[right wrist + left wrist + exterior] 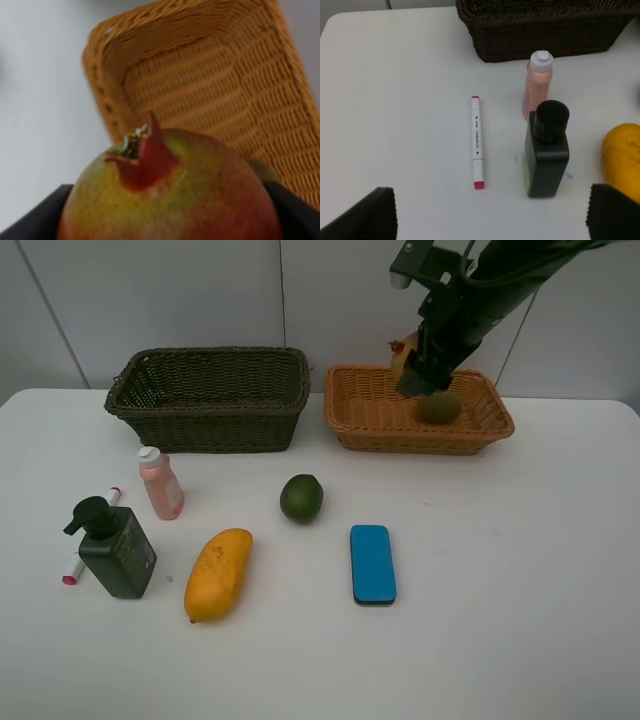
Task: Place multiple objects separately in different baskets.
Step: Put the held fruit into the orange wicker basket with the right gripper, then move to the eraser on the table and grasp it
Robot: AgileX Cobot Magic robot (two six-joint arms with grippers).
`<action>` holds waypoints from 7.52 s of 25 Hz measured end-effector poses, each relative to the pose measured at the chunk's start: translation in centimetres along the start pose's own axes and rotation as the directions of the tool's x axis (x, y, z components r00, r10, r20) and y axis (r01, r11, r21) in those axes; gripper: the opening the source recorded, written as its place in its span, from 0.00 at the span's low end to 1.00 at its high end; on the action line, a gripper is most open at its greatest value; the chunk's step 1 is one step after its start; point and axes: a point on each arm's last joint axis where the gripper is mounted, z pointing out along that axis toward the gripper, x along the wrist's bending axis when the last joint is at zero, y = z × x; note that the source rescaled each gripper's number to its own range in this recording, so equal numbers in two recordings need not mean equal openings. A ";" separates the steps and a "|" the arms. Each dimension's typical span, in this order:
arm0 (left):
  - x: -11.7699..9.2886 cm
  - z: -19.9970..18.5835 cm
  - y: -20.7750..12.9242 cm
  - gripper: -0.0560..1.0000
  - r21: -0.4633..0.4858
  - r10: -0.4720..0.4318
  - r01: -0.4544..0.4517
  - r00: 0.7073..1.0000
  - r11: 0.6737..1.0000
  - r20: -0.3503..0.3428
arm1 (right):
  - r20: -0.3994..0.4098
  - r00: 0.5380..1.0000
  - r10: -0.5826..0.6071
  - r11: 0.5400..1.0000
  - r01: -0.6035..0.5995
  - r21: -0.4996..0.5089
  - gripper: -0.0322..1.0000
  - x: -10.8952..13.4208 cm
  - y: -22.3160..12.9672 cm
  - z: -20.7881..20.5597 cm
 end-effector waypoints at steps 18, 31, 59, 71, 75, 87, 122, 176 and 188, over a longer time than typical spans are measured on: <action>0.0 0.0 0.0 1.00 0.000 0.000 0.000 1.000 1.000 0.000 | -0.013 0.987 0.161 0.987 -0.162 -0.027 0.63 -3.9 -0.4 12.4; 0.0 0.0 0.0 1.00 0.000 0.000 0.000 1.000 1.000 0.000 | -0.001 0.985 0.175 0.984 -0.174 -0.039 0.63 -4.1 -0.7 13.0; 0.0 0.0 0.0 1.00 0.000 0.000 0.000 1.000 1.000 0.000 | -0.016 0.973 0.231 0.970 -0.232 -0.076 0.70 -4.0 -0.3 12.9; 0.0 0.0 0.0 1.00 0.000 0.000 0.000 1.000 1.000 0.000 | -0.037 0.963 0.266 0.959 -0.268 -0.091 1.00 -4.3 0.3 11.1; 0.0 0.0 0.0 1.00 0.000 0.000 0.000 1.000 1.000 0.000 | -0.052 0.934 0.352 0.930 -0.356 -0.092 1.00 -4.6 0.8 8.9; 0.0 0.0 0.0 1.00 0.000 0.000 0.000 1.000 1.000 0.000 | 0.055 0.751 0.658 0.705 -0.640 0.305 1.00 -0.2 1.5 6.0; 0.0 0.0 0.0 1.00 0.000 0.000 0.000 1.000 1.000 0.000 | 0.171 0.461 0.871 0.338 -0.814 0.473 1.00 14.6 -1.7 8.3; 0.0 0.0 0.0 1.00 0.000 0.000 0.000 1.000 1.000 0.000 | 0.210 0.474 0.855 0.335 -0.815 0.472 0.03 17.2 -1.8 10.2; 0.0 0.0 0.0 1.00 0.000 0.000 0.000 1.000 1.000 0.000 | 0.209 0.484 0.850 0.349 -0.813 0.465 0.03 17.1 -1.8 10.2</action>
